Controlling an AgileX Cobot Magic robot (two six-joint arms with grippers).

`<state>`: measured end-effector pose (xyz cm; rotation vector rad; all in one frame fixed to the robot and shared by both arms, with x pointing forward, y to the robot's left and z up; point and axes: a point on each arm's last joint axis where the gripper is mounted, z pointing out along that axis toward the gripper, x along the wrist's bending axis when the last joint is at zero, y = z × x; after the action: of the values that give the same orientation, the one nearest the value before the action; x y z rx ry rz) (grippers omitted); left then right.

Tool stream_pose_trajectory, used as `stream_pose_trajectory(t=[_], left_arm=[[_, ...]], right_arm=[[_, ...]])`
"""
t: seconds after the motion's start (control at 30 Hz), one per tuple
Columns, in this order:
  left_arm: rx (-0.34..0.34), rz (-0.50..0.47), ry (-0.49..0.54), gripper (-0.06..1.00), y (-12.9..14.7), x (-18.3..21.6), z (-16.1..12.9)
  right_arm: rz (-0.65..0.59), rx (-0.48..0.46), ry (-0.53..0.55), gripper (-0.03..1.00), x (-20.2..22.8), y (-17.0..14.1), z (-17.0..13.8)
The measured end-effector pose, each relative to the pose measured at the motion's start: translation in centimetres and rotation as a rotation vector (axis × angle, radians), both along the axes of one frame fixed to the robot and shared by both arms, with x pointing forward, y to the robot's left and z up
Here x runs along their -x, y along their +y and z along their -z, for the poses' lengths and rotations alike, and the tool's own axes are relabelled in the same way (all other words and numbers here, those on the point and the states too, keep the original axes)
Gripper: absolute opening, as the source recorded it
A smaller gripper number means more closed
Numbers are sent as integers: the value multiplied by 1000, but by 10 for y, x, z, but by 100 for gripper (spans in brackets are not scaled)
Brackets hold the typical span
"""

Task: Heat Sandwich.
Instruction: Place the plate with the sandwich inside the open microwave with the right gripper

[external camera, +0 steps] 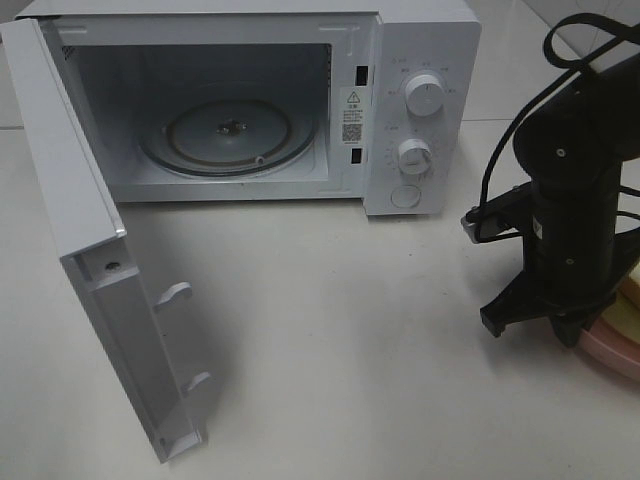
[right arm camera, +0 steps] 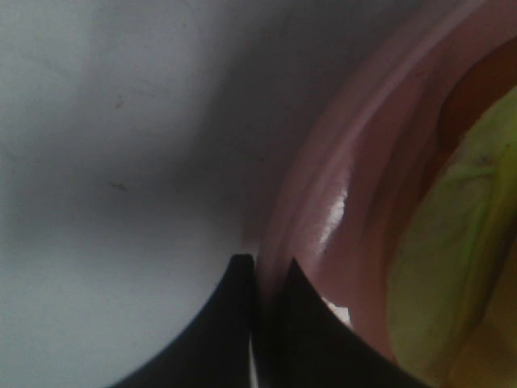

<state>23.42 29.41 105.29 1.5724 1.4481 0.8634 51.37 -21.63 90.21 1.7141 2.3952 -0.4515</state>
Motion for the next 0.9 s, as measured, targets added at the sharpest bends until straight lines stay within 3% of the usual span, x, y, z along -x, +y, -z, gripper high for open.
stream_pose_trajectory(t=[0.33, 0.9], left_arm=[[0, 0, 0, 92, 0, 0, 0], [0, 0, 0, 92, 0, 0, 0]], right_arm=[[-50, -5, -45, 4, 14, 15, -32], [-157, -4, -53, 4, 58, 27, -54]])
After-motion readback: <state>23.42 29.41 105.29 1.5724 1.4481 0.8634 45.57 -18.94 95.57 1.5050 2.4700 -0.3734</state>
